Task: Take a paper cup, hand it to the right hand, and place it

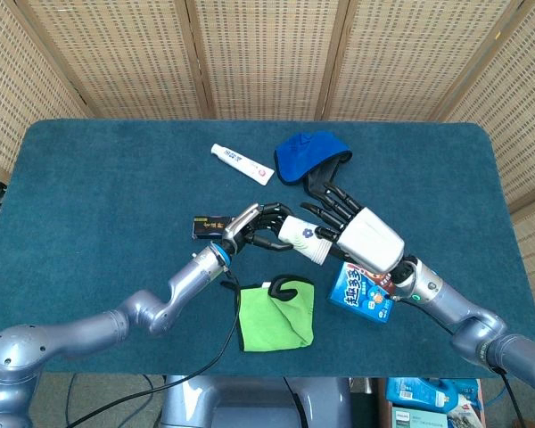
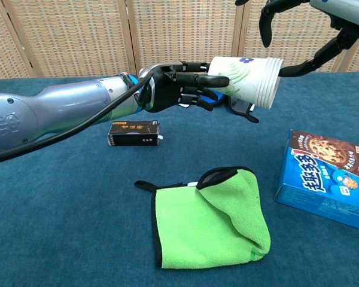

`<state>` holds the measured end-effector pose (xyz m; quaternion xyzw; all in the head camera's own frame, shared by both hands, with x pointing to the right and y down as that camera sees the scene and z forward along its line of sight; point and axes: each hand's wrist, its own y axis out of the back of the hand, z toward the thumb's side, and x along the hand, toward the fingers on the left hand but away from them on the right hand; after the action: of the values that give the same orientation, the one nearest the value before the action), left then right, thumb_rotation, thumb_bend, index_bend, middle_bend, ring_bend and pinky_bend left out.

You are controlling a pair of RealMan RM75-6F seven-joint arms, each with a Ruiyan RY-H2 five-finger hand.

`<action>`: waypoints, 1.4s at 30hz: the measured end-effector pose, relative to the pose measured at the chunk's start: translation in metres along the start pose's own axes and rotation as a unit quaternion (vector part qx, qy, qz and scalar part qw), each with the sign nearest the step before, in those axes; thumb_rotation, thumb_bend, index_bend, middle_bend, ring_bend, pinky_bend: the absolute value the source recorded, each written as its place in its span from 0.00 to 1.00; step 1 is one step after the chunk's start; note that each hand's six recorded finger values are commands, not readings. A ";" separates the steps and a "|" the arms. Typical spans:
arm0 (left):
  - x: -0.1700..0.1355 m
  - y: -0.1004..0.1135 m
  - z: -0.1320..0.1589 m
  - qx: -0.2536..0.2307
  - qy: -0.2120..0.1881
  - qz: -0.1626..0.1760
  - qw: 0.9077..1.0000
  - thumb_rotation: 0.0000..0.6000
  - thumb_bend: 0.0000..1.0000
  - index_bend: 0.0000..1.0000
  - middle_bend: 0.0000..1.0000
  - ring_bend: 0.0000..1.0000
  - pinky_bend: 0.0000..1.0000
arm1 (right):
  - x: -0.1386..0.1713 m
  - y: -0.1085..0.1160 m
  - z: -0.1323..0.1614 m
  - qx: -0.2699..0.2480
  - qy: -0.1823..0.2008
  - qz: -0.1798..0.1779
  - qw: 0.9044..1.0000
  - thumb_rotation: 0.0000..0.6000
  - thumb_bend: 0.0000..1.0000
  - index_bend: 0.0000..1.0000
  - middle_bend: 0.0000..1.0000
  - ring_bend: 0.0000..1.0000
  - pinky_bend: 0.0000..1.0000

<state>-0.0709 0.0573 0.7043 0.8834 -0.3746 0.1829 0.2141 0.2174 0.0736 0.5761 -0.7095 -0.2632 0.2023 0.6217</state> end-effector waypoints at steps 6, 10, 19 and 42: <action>0.000 0.000 -0.001 0.000 0.000 -0.001 1.000 1.00 0.13 0.53 0.50 0.48 0.47 | -0.002 -0.001 0.002 -0.002 0.002 -0.007 1.000 1.00 0.40 0.59 0.28 0.10 0.05; 0.001 -0.001 -0.001 0.000 -0.001 -0.002 1.000 1.00 0.13 0.53 0.50 0.48 0.47 | -0.005 -0.002 0.004 -0.001 0.006 -0.011 1.000 1.00 0.43 0.60 0.29 0.10 0.05; 0.000 0.000 0.000 0.000 -0.003 -0.001 1.000 1.00 0.13 0.53 0.50 0.48 0.47 | -0.009 -0.007 0.009 0.003 0.012 -0.005 1.000 1.00 0.46 0.62 0.29 0.10 0.05; 0.001 -0.001 -0.003 -0.001 0.002 -0.003 1.000 1.00 0.13 0.53 0.50 0.48 0.47 | -0.010 -0.010 0.013 0.011 0.021 -0.008 1.000 1.00 0.52 0.71 0.32 0.11 0.07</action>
<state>-0.0700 0.0590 0.7066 0.8839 -0.3718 0.1831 0.2164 0.2004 0.0783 0.5841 -0.7047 -0.2537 0.1846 0.6363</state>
